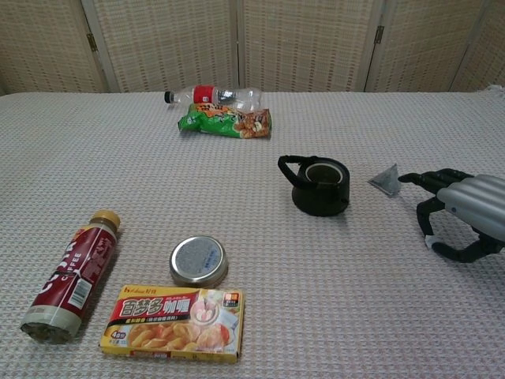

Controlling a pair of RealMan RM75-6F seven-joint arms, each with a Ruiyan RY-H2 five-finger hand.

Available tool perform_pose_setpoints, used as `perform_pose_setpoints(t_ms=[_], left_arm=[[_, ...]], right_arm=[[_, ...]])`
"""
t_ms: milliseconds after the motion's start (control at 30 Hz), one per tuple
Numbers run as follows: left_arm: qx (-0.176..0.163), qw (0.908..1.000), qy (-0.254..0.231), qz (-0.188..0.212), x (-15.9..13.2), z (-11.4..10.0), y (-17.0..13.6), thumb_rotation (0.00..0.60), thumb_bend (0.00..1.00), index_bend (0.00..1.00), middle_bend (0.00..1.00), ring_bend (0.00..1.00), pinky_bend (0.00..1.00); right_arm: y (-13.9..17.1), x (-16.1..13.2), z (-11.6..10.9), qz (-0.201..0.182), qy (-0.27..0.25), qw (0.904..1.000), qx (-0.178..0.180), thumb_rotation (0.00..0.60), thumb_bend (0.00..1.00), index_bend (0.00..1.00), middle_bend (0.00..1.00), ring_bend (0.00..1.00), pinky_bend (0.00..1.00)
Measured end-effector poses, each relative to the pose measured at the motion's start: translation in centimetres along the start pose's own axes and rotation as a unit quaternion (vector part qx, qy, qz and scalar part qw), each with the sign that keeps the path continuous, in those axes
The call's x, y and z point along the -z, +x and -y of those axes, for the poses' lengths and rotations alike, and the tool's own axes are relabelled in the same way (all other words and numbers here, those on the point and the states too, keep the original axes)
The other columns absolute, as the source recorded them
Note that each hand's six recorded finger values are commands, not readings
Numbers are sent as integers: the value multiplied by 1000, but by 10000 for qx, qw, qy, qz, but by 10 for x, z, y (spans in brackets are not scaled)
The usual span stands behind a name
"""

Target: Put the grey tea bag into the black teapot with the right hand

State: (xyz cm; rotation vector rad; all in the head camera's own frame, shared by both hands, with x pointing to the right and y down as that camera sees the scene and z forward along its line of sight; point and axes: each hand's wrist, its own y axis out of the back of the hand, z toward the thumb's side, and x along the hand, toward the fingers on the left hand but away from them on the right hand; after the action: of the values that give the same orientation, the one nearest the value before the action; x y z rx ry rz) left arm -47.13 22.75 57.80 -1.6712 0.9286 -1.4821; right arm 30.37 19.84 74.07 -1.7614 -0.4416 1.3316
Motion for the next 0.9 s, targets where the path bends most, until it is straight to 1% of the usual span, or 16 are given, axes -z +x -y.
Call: perform_pose_setpoints(t_ms=[267,433,533,633,733,900], left_arm=[[-24,10000,-12,53,-1,-1,-1,600,193,0,0,0,178],[-30,10000,-16,70,0,-1,-1,600,193,0,0,0,178],[-48,10000,-19,84,-1,-1,-1,600,192,0,0,0,178],[-61,9999,-23,85,-1,-1,-2,600,193,0,0,0,177],[-55,10000,-3,74,-1,-1,-1,600,193,0,0,0,178],[-6,10000,47,43,-1,2,1,600,193,0,0,0,178]], right_arm=[[-2,-2,0,-13,-6,10000,61,600,356,663,90,0,0],[-1,-1,-2,-1,-20,9999,107,600,359,672,98,0,0],[0,-1,-7,3,-80,9998,198,600,360,672,98,0,0],[1,0,-17,7,-149,9992,368,600,361,672,98,0,0],[1,1,-33,11,-240,9980,581,600,369,672,98,0,0],[0,-1,-66,-33,-362,9947,959,600,374,672,98,0,0]])
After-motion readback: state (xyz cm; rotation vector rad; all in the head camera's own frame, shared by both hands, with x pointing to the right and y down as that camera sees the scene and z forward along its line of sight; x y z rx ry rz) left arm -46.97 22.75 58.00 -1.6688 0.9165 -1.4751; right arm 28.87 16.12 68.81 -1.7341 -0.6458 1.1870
